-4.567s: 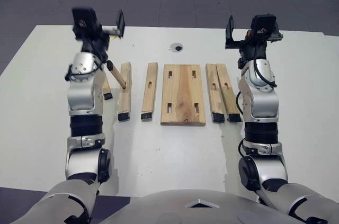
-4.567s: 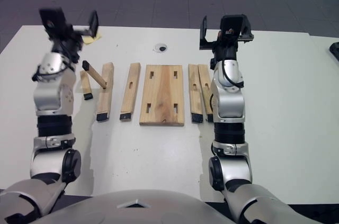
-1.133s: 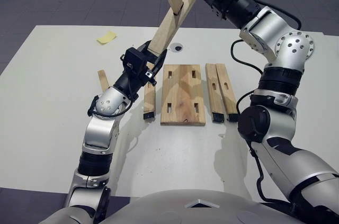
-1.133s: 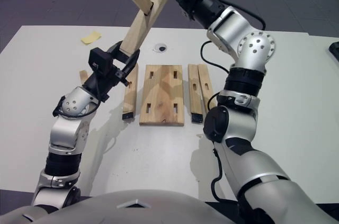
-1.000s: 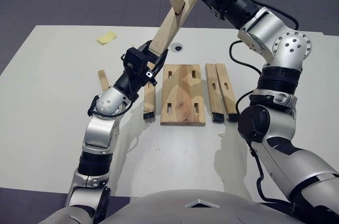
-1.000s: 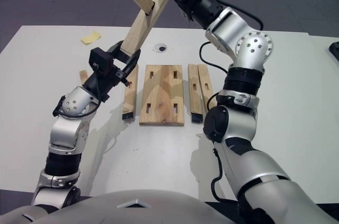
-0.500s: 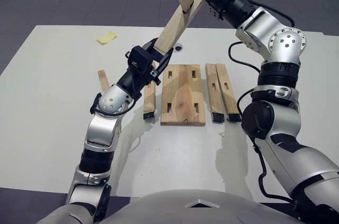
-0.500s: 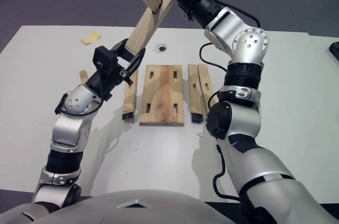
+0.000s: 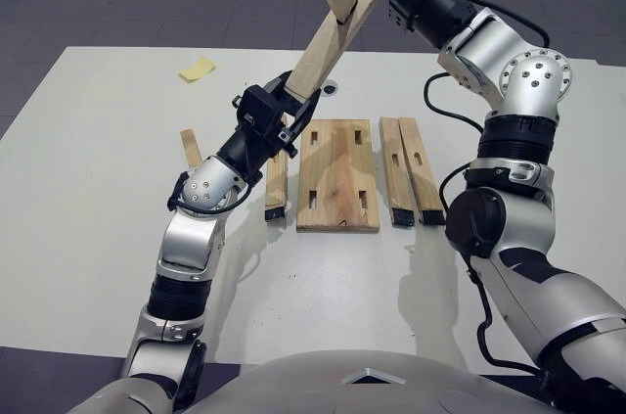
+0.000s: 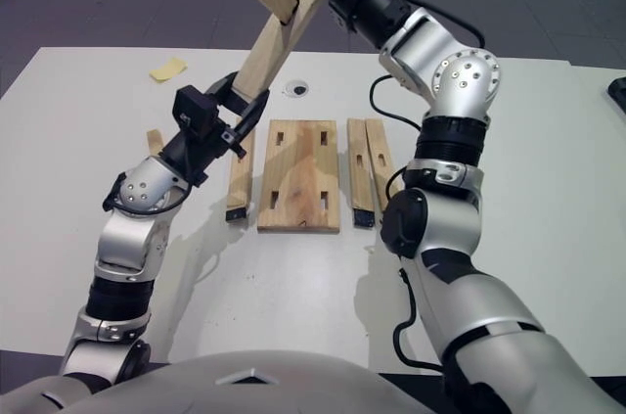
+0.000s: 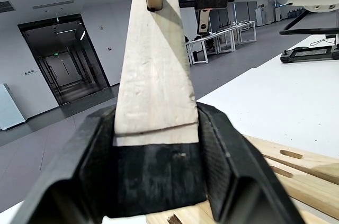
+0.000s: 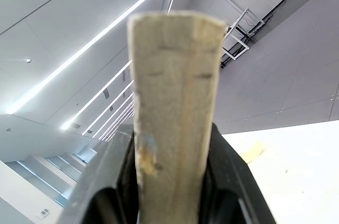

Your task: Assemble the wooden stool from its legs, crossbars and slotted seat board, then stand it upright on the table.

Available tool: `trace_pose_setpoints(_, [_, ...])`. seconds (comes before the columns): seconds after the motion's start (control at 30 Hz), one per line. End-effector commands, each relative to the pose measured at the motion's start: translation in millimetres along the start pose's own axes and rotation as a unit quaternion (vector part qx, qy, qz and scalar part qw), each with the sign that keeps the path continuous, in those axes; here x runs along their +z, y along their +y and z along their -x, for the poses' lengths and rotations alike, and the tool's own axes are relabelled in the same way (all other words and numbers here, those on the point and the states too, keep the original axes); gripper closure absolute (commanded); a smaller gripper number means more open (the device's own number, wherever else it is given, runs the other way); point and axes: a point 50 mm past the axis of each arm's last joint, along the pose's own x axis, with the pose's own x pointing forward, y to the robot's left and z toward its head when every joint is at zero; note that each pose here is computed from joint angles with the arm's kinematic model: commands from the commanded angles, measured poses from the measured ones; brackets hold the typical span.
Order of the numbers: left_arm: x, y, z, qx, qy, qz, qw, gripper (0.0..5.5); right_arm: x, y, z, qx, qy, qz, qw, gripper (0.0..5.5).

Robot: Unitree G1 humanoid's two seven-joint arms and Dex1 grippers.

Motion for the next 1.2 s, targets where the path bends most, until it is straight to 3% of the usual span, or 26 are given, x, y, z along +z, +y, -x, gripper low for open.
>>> trace_pose_setpoints(0.03, [-1.9,1.4,-1.7,0.01,0.005,-0.005,1.0,3.46,1.4,4.3,5.9,-0.005,-0.008,0.02,1.0,4.43])
trace_pose_setpoints(0.13, [-3.7,-0.5,-3.2,0.008,0.011,-0.007,1.0,3.46,1.9,9.5,9.1,-0.001,-0.024,0.033,0.999,4.43])
trace_pose_setpoints(0.17, [-4.8,-2.1,-3.8,0.003,0.014,-0.007,1.0,3.1,2.6,10.7,10.2,-0.002,-0.032,0.037,0.999,4.43])
trace_pose_setpoints(0.47, [-23.9,-13.4,8.6,-0.104,0.08,-0.043,0.99,1.61,11.7,20.7,16.8,-0.026,-0.104,0.099,0.989,4.5])
trace_pose_setpoints(0.77, [-19.8,-24.6,38.0,-0.316,0.128,-0.143,0.929,0.2,25.8,-14.1,49.8,-0.131,-0.137,0.087,0.978,4.5])
trace_pose_setpoints(0.9, [-35.4,-35.8,48.4,-0.358,0.162,-0.191,0.899,0.1,19.6,-13.5,50.4,-0.128,-0.128,0.086,0.98,4.5])
trace_pose_setpoints(1.2, [-68.8,-49.1,39.0,-0.319,0.22,-0.244,0.889,0.1,18.0,-7.1,43.8,-0.114,-0.12,0.084,0.983,4.5])
